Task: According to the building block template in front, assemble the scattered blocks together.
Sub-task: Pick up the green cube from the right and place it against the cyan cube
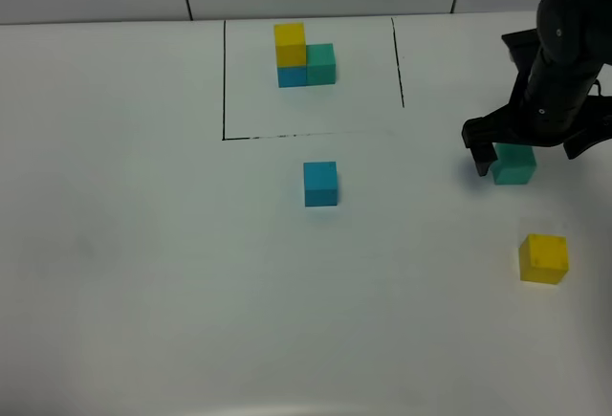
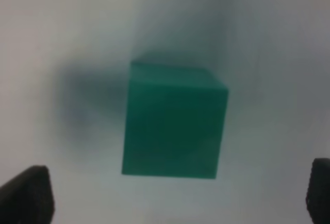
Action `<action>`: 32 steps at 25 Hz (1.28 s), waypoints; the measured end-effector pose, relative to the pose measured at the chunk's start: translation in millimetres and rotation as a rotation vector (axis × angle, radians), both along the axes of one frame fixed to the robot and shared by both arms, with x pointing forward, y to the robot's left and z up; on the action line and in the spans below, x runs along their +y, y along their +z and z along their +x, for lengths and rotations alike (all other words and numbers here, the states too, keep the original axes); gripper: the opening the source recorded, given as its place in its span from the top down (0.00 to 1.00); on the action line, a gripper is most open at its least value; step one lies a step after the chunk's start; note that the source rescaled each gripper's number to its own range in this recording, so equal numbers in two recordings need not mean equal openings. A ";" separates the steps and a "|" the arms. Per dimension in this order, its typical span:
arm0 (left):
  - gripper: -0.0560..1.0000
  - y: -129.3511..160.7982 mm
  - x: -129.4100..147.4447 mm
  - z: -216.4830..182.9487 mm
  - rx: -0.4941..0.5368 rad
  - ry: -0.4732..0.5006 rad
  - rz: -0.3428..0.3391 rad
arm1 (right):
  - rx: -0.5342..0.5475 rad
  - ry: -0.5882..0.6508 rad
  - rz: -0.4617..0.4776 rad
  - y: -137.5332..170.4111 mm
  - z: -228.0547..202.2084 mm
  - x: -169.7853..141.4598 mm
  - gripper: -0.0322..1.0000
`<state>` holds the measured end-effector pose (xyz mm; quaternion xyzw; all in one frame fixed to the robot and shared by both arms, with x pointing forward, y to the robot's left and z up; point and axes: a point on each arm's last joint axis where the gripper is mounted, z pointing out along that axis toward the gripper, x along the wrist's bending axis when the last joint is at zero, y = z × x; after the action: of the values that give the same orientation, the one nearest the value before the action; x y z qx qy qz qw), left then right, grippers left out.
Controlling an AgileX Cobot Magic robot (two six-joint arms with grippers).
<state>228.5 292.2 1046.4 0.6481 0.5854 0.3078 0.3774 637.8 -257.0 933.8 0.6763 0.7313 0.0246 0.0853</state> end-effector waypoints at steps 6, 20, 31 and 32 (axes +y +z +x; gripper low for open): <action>0.39 0.0 0.0 0.0 0.000 0.000 0.000 | -0.041 -0.013 0.039 -7.0 10.0 2.8 0.02; 0.39 0.0 0.0 0.0 0.000 0.000 0.000 | -0.022 -0.056 0.057 -17.0 12.8 -7.7 0.97; 0.39 0.0 0.0 0.0 0.000 0.000 0.000 | 0.021 0.436 -0.079 10.1 -3.4 34.8 0.95; 0.39 0.0 0.0 0.0 0.000 0.000 0.000 | 0.032 0.555 -0.096 15.4 -8.6 50.4 0.95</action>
<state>228.5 292.2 1046.4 0.6481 0.5854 0.3078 0.3774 629.3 -206.6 949.2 0.4458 0.8900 0.0016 0.0957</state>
